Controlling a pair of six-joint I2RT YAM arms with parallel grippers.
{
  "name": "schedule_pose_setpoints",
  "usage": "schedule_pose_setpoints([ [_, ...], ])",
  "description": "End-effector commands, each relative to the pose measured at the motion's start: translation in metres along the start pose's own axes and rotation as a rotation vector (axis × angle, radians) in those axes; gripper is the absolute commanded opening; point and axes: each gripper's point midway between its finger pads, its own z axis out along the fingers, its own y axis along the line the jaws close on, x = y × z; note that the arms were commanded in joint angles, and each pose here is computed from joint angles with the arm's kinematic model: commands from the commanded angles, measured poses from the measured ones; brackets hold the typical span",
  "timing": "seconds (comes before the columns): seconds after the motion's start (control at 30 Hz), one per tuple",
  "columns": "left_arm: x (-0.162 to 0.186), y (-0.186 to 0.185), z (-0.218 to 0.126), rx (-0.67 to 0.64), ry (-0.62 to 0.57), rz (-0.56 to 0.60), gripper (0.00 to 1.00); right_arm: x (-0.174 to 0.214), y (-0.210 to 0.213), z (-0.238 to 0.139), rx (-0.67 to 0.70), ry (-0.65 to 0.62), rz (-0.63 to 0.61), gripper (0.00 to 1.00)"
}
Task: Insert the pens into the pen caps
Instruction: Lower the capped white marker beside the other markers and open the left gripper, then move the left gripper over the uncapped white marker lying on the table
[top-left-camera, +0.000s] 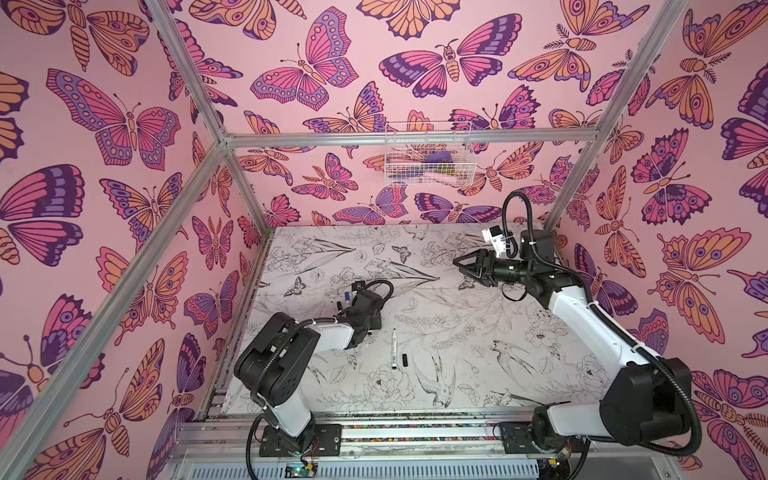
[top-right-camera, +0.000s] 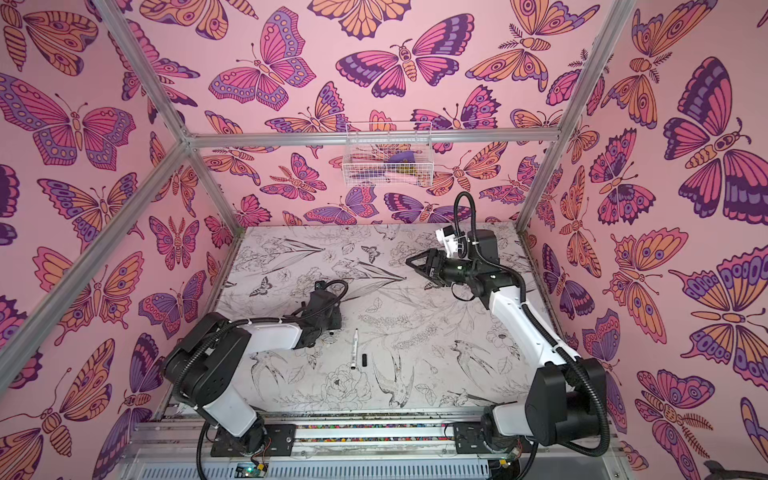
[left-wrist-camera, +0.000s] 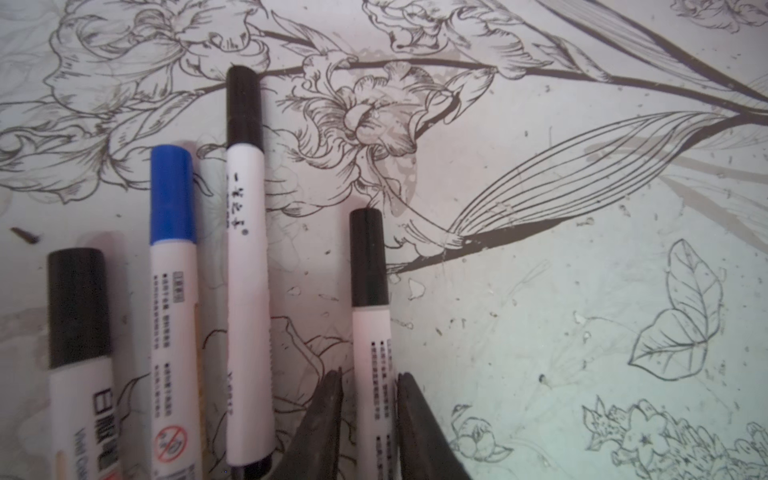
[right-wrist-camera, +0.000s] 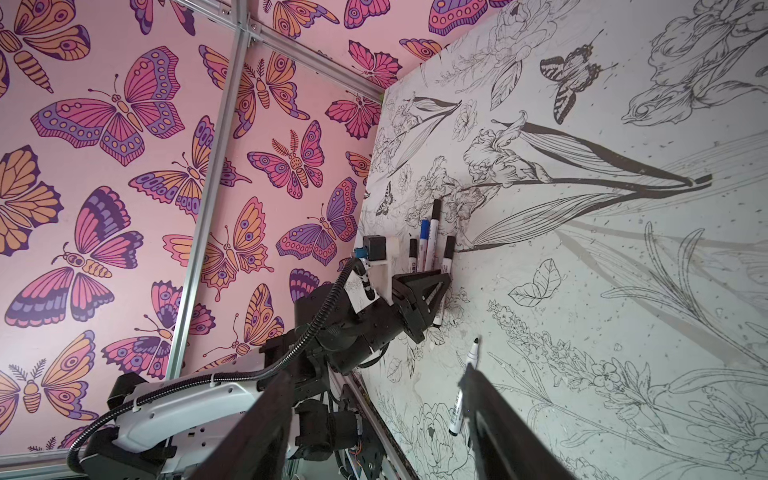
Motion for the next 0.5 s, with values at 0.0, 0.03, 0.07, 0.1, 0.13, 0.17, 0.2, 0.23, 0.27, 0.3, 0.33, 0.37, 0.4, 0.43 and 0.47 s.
schedule_pose_setpoints([
  [0.0,0.012,0.019,-0.005,-0.075,0.045,-0.013,0.30,0.001,0.005,-0.002,-0.002,-0.003,-0.033,0.66],
  [0.03,0.010,0.019,-0.007,-0.075,0.043,-0.016,0.31,0.001,0.005,-0.001,-0.004,-0.001,-0.035,0.66],
  [0.07,0.010,0.020,-0.009,-0.074,0.044,-0.018,0.32,0.001,0.005,-0.001,0.000,0.000,-0.036,0.66],
  [0.1,0.008,0.019,-0.011,-0.070,0.041,-0.021,0.33,0.001,0.004,-0.001,0.000,0.001,-0.040,0.66],
  [0.13,0.005,0.017,-0.013,-0.064,0.033,-0.022,0.34,0.001,0.004,-0.001,0.000,0.002,-0.040,0.66],
  [0.17,0.001,0.016,-0.017,-0.058,0.025,-0.024,0.35,0.000,0.003,0.000,0.001,0.003,-0.038,0.66],
  [0.2,-0.003,0.015,-0.020,-0.051,0.016,-0.026,0.35,0.000,0.003,0.001,0.001,0.005,-0.037,0.66],
  [0.23,-0.007,0.014,-0.024,-0.046,0.005,-0.026,0.36,0.000,0.003,0.001,0.000,0.010,-0.034,0.66],
  [0.27,-0.012,0.013,-0.028,-0.044,-0.007,-0.029,0.37,-0.001,0.003,0.001,0.000,0.009,-0.034,0.66],
  [0.3,-0.018,0.011,-0.033,-0.039,-0.023,-0.030,0.38,-0.001,0.003,0.002,-0.003,0.010,-0.036,0.66],
  [0.33,-0.023,0.010,-0.039,-0.034,-0.038,-0.028,0.38,-0.002,0.004,0.002,-0.007,0.007,-0.037,0.67],
  [0.37,-0.029,0.009,-0.045,-0.031,-0.055,-0.024,0.40,-0.002,0.004,0.002,-0.009,0.005,-0.035,0.67],
  [0.4,-0.036,0.008,-0.052,-0.031,-0.076,-0.020,0.41,-0.003,0.004,0.003,-0.010,0.004,-0.032,0.67],
  [0.43,-0.040,0.008,-0.058,-0.030,-0.089,-0.012,0.42,-0.004,0.004,0.003,-0.012,0.002,-0.027,0.67],
  [0.47,-0.045,0.007,-0.066,-0.030,-0.105,-0.003,0.43,-0.005,0.004,0.004,-0.017,0.001,-0.025,0.67],
])
